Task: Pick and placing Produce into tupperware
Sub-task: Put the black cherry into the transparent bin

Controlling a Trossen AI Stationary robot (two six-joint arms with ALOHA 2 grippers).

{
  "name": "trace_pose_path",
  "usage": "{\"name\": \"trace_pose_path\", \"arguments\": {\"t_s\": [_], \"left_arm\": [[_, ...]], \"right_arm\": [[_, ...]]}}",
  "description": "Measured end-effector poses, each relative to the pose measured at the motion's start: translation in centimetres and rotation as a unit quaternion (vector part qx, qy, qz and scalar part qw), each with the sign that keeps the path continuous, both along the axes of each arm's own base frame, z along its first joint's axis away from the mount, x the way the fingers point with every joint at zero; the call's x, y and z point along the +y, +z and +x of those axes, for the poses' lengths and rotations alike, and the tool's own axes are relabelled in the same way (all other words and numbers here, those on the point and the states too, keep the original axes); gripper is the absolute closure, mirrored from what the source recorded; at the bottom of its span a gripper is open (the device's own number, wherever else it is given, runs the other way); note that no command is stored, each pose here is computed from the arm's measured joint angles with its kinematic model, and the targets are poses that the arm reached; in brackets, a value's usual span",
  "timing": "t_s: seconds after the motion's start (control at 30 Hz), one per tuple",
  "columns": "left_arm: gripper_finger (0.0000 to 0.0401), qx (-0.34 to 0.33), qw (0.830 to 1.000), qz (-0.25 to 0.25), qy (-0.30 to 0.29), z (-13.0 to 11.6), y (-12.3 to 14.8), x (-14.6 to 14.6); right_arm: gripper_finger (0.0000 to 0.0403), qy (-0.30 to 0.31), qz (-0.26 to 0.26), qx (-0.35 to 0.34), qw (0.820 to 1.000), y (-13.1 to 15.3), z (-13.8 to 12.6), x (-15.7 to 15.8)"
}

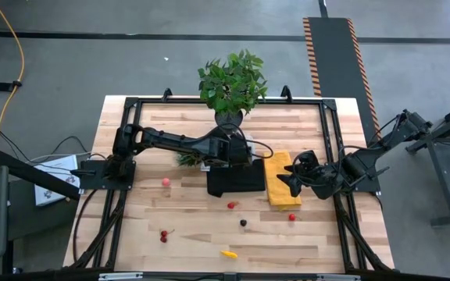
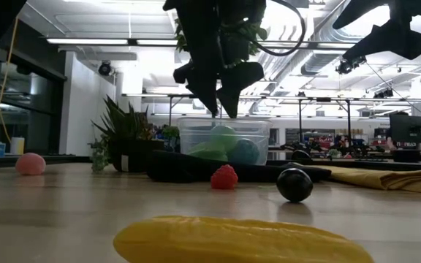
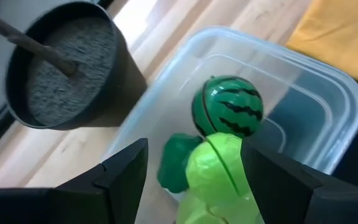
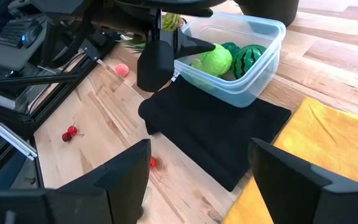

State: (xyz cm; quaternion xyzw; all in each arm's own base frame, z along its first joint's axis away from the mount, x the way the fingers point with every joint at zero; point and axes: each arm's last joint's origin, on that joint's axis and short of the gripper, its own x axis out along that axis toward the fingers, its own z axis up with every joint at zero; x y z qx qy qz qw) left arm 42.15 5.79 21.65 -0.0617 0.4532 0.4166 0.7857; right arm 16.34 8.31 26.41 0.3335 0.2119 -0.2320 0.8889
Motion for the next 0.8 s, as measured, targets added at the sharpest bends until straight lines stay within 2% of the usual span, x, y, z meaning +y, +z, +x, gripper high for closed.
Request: {"name": "trace_pose_path", "arguments": {"t_s": [0.4,0.8], "left_arm": [[0.0203,0.016,0.999,-0.014,-0.037,0.1,-0.1,-0.8],[0.0254,-0.009,0.999,-0.007,-0.051,-1.1,3.2,-1.2]], "right_arm": [[0.0142,-0.002,0.000,-0.001,1.000,0.0,0.0,0.0],[0.0142,-0.011,0.000,-0.005,1.000,0.0,0.0,0.0]]}}
